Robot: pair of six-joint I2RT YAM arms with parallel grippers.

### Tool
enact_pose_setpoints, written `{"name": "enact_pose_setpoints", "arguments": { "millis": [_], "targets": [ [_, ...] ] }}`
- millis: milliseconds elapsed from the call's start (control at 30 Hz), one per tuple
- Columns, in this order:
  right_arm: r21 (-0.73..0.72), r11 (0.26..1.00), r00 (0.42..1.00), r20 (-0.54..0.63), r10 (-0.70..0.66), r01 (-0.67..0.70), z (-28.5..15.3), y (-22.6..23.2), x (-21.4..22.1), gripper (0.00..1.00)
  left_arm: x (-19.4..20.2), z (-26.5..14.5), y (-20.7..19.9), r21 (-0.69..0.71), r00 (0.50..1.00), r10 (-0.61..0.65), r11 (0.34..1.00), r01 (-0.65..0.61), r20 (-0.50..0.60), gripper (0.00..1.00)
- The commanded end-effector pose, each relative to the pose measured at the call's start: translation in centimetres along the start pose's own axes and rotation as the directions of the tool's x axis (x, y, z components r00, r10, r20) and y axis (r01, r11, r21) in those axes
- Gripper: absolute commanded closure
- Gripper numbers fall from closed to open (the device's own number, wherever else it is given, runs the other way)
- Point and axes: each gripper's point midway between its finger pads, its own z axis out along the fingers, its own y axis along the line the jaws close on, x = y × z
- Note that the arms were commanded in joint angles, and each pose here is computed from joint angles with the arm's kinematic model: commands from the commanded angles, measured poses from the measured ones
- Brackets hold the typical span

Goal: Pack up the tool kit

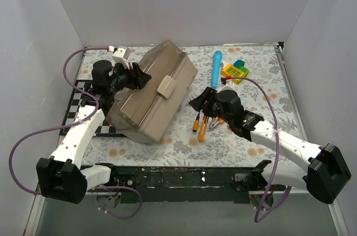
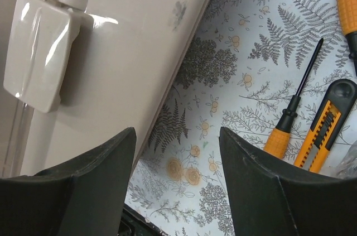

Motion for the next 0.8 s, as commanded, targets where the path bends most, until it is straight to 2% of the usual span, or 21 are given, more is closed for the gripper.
{"name": "enact_pose_setpoints", "arguments": {
  "millis": [0,267,433,767],
  "targets": [
    [-0.006,1.000,0.998,0.062,0.022,-0.022,-0.2,0.9,-1.7,0.30,7.4,-1.9,-1.8,0.036,0.956,-0.131,0.989,0.146,-0.263,0.73],
    [0.035,0.999,0.998,0.055,0.015,-0.017,0.3,-0.4,-1.0,0.31,7.5,-2.0,-2.4,0.052,0.954,-0.136,0.987,0.155,-0.267,0.73],
    [0.002,1.000,0.999,0.052,0.007,-0.007,1.3,0.4,-1.1,0.32,7.4,-2.2,-2.8,0.057,0.956,-0.133,0.987,0.153,-0.262,0.73],
    [0.080,0.996,0.999,-0.027,-0.034,0.036,4.1,0.2,-0.4,0.37,7.4,-2.7,-4.7,0.112,0.958,-0.113,0.983,0.147,-0.264,0.73]
  ]
}}
